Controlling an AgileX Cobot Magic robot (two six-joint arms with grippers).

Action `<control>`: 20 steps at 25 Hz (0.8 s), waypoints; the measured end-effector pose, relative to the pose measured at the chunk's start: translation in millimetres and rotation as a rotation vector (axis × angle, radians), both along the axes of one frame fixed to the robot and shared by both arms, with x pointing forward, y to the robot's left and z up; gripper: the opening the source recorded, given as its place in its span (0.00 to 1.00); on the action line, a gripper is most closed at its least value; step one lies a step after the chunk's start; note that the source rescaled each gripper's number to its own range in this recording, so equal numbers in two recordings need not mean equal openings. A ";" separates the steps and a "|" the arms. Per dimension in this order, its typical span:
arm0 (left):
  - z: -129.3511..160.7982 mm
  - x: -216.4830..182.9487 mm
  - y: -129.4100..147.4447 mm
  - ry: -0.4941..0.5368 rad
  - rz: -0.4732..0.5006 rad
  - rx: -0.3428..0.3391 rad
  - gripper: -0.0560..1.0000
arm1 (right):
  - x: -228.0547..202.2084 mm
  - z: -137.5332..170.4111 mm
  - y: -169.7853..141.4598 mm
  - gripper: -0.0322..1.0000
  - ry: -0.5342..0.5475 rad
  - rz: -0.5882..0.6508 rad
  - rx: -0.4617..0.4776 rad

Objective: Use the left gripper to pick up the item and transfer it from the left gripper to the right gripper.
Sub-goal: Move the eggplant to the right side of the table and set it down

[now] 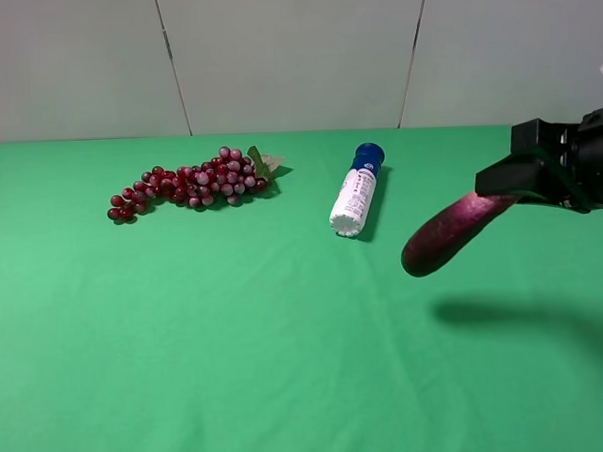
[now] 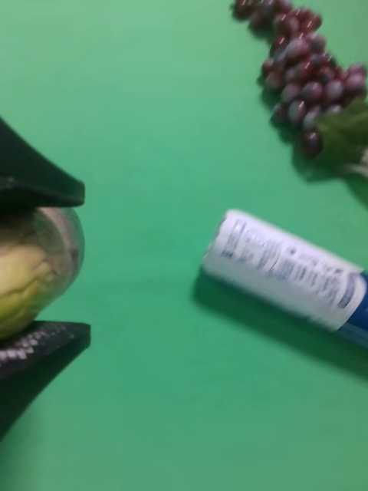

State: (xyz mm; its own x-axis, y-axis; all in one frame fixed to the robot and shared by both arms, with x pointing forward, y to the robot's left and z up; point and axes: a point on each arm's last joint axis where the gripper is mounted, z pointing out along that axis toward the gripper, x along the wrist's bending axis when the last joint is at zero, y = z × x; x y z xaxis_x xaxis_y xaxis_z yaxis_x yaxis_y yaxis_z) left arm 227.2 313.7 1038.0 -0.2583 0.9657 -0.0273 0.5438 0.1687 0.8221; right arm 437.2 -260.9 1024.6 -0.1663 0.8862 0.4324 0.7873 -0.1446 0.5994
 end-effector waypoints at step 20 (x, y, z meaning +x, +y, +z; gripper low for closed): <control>0.0 0.0 -0.1 -0.001 -0.001 -0.001 1.00 | 64.1 -7.7 -10.5 0.05 0.322 0.123 -0.203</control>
State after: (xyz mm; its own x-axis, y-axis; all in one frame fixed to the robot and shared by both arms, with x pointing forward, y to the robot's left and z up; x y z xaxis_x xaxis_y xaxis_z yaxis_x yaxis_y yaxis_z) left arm 227.3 313.6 1038.0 -0.2578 0.9658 -0.0281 0.5434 0.1690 0.8223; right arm 501.3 -271.4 1016.9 -0.1611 0.9409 0.2978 0.9435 0.0583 0.3262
